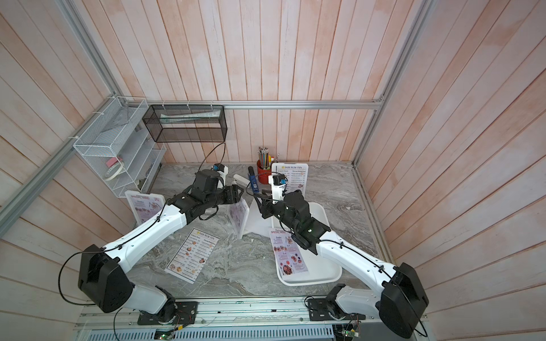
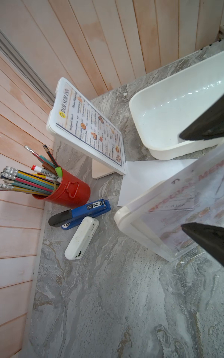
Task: Replace the menus in the menu holders
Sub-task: Insert the menu into the menu holder, then move the menu holder to the center of the board.
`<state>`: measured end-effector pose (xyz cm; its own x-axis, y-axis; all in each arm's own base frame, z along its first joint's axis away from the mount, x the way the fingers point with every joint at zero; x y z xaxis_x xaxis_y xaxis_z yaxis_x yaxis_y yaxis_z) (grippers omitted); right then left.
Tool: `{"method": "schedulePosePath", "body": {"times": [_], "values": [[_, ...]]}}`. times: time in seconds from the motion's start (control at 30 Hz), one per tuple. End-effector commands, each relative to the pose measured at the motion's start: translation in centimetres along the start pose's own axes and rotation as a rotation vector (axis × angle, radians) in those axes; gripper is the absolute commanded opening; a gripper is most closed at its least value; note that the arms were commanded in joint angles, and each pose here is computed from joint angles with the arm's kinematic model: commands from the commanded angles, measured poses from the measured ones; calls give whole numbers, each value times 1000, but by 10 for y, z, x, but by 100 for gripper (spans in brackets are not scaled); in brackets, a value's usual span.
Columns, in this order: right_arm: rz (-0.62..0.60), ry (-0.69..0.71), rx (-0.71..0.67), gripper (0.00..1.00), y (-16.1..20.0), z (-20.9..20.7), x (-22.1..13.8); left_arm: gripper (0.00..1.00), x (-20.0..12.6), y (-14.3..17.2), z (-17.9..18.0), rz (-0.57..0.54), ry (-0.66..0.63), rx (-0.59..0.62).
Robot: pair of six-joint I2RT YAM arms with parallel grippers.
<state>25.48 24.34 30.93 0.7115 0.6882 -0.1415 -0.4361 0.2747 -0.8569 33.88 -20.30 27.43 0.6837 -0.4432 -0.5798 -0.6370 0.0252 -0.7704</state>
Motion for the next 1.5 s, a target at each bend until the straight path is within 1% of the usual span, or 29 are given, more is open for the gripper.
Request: {"method": "schedulePosePath", "body": {"times": [0.0,0.23,0.53,0.7,0.93,1.03,1.2,1.33,1.47], "values": [[12,-2,9,40,3,-2,1,70,6,-2,11,-16,-43,8],[8,0,9,40,2,-2,0,70,14,-1,20,-4,-56,-3],[32,-15,12,40,6,-2,4,70,9,-13,20,-31,-58,0],[36,-24,14,40,6,-1,4,69,15,-18,26,-38,-71,2],[43,-20,22,40,7,-1,1,70,26,-12,36,-24,-91,-11],[63,-48,17,40,9,2,0,70,26,-12,40,-27,-100,-12],[106,-57,10,40,14,3,3,70,13,-23,35,-59,-82,-13],[162,-18,5,40,23,-2,16,70,-8,-40,27,-109,-51,-13],[199,-12,-5,41,32,-3,28,70,-27,-48,24,-140,-62,-9]]}}
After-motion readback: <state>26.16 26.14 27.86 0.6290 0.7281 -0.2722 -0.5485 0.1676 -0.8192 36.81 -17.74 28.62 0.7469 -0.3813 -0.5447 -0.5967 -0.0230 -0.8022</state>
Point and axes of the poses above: each gripper's point midway between its finger pads, its own x axis out along the fingers, its own z axis along the line the jaws close on, y = z × x, the point moved 7 cm from there along -x, back along the fingers, and after that the axes turned 9 degrees about x, right-handed, at the moved point
